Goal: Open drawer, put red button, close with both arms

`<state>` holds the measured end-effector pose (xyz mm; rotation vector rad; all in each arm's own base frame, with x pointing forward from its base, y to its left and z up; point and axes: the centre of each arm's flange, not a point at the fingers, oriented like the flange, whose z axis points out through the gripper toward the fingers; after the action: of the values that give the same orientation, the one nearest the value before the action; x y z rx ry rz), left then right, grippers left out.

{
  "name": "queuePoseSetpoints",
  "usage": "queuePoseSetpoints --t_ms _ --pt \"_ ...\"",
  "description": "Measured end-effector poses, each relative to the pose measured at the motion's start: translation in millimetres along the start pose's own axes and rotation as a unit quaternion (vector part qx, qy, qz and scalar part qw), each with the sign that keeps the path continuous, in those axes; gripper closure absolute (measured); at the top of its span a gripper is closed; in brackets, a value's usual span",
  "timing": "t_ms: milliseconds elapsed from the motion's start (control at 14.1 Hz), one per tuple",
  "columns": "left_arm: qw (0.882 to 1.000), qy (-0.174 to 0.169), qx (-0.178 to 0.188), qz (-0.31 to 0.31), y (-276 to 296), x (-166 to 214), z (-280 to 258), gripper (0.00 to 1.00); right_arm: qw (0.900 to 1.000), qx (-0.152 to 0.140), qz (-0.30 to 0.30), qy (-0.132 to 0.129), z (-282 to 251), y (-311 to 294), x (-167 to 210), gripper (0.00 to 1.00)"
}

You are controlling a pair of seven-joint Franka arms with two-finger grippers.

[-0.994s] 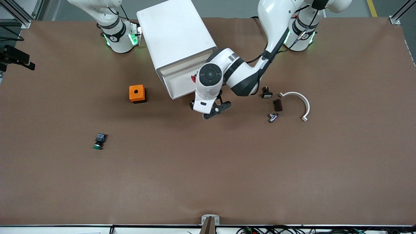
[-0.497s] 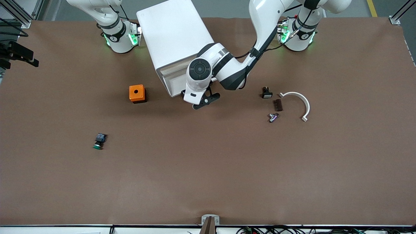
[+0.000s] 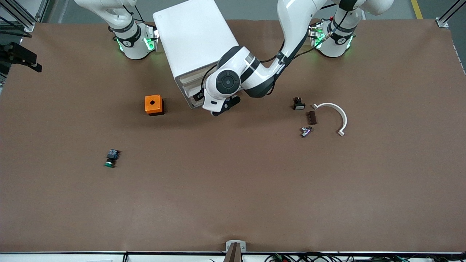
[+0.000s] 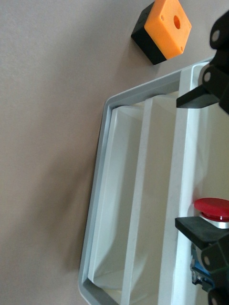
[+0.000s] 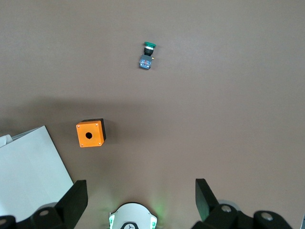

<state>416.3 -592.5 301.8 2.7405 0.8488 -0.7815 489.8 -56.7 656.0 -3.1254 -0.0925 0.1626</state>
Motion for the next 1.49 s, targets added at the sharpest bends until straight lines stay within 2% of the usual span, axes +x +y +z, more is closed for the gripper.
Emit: queuePoseSetpoints --t_ms 284,426,781,1065,1491 --pt "1.000 -0.004 0.003 -0.001 -0.5 -1.3 5.1 0.00 1.000 0.002 0.000 -0.001 -0.6 -2.2 -1.0 0.00" --pt "1.000 -0.006 0.003 -0.002 -0.5 -1.6 5.5 0.00 1.000 0.005 0.018 -0.007 -0.4 -3.8 -3.2 0.00" --pt "0.999 -0.040 0.003 -0.018 -2.6 -7.2 16.1 0.00 0.999 0.006 0.036 -0.008 -0.7 -6.4 -4.1 0.00" --pt "0.999 -0.044 0.000 -0.023 -2.3 -3.9 13.6 0.00 0.999 0.006 0.038 -0.008 -0.6 -4.1 -4.5 0.00" --pt "0.997 -0.041 -0.041 -0.049 1.1 40.3 -37.3 0.00 0.999 0.006 0.039 -0.008 -0.7 -4.0 -4.4 0.00"
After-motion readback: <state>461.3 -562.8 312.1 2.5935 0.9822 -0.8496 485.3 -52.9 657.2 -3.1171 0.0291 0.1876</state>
